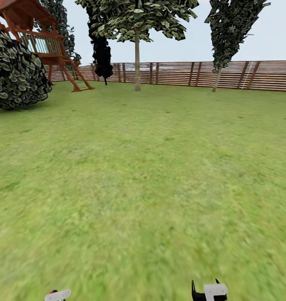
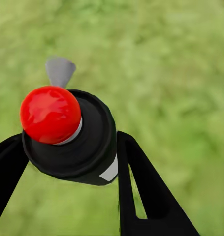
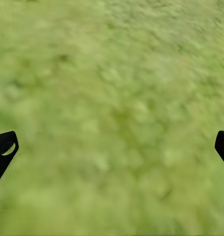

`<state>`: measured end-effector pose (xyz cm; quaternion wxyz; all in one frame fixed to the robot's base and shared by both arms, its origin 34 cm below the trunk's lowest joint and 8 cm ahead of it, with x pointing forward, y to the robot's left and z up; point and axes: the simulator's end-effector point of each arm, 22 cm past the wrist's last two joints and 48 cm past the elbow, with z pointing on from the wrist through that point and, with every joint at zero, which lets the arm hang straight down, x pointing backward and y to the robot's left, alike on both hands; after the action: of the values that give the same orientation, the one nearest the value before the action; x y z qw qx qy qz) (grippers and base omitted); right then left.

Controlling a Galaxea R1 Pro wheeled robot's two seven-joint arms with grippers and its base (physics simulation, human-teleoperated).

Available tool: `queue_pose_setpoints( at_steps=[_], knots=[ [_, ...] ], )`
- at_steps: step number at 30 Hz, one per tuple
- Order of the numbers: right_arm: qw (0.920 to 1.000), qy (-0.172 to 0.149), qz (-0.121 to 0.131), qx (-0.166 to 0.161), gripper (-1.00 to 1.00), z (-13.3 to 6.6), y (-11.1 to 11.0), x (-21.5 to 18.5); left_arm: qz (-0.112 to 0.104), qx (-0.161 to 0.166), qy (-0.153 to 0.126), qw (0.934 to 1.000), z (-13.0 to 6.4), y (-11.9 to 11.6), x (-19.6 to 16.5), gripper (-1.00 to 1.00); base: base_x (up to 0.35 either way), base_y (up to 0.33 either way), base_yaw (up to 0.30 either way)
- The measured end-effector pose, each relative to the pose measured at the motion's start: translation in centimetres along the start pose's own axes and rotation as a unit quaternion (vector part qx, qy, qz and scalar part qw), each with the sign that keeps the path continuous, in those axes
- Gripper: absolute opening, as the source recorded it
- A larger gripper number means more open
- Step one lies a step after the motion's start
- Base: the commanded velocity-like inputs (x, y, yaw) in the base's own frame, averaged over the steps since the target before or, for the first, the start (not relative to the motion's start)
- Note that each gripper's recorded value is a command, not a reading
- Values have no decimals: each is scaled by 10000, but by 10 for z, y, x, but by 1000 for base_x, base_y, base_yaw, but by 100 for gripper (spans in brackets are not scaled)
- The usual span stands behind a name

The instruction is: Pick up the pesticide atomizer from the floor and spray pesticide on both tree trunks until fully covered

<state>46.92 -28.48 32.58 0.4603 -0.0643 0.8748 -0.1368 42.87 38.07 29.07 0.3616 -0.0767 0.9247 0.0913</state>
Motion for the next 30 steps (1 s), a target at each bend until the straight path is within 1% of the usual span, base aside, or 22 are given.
queue_pose_setpoints(
  at_steps=[30],
  knots=[
    [10000,2,1,-2,100,0,0,0,0,0,-4,10000,0,0,0,-100,340,0,0]
  ],
)
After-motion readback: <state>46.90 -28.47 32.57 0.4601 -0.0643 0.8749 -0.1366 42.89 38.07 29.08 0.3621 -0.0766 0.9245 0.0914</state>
